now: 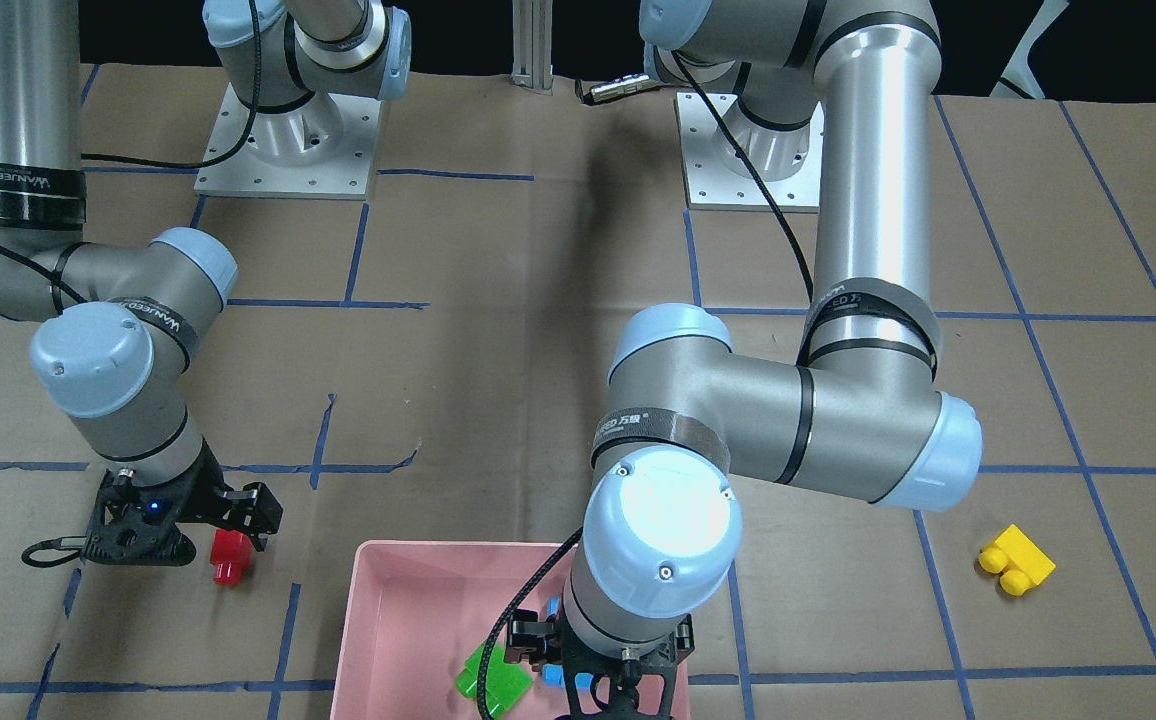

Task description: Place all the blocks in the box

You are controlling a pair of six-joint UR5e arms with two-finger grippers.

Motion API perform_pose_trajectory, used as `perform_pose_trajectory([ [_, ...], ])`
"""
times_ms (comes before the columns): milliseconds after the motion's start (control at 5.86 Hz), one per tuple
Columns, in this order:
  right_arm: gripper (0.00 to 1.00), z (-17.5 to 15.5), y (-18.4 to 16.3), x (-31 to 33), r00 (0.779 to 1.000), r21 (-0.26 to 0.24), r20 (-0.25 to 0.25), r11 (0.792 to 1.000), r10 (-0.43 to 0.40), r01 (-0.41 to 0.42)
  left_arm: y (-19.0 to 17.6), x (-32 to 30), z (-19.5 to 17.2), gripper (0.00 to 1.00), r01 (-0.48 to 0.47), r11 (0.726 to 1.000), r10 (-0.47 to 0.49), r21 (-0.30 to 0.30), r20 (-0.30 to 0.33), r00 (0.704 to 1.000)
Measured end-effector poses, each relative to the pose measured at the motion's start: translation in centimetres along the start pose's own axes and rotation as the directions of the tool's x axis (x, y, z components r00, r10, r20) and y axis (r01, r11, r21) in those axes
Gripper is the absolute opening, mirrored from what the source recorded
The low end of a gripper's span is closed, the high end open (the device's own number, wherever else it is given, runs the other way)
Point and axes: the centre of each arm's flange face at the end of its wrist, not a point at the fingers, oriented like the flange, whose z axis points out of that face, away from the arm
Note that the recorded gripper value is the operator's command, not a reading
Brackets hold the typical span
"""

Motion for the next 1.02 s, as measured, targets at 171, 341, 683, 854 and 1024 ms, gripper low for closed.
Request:
perform_pose_trajectory([
  [171, 1.00, 0.7, 0.2, 0.1, 1.000, -0.012, 0.001, 1.000, 0.002, -0.002, -0.5, -1.6, -1.2, 0.99, 0.020, 1.000, -0.020, 0.014, -0.003, 1.000],
  [341, 0.99, 1.1, 0.3, 0.1, 1.000, -0.018, 0.001, 1.000, 0.001, -0.001, -1.3, -5.2, -3.4, 0.99, 0.052, 0.998, -0.052, 0.033, -0.001, 0.999],
  [683, 0.75, 1.5, 0.2, 0.1, 1.000, -0.022, 0.002, 1.000, -0.001, 0.001, -2.6, -17.8, -7.8, 0.99, 0.063, 0.997, -0.064, 0.036, 0.025, 0.998],
  [854, 0.54, 1.7, 0.2, 0.1, 1.000, -0.025, 0.002, 1.000, -0.001, 0.002, -2.5, -25.9, -8.8, 0.99, 0.098, 0.995, -0.099, 0.013, 0.036, 0.994],
  [1024, 0.28, 1.8, 0.3, 0.1, 1.000, -0.029, 0.003, 1.000, 0.001, -0.001, -1.9, -34.3, -8.9, 0.99, 0.126, 0.992, -0.125, -0.005, 0.041, 0.991],
])
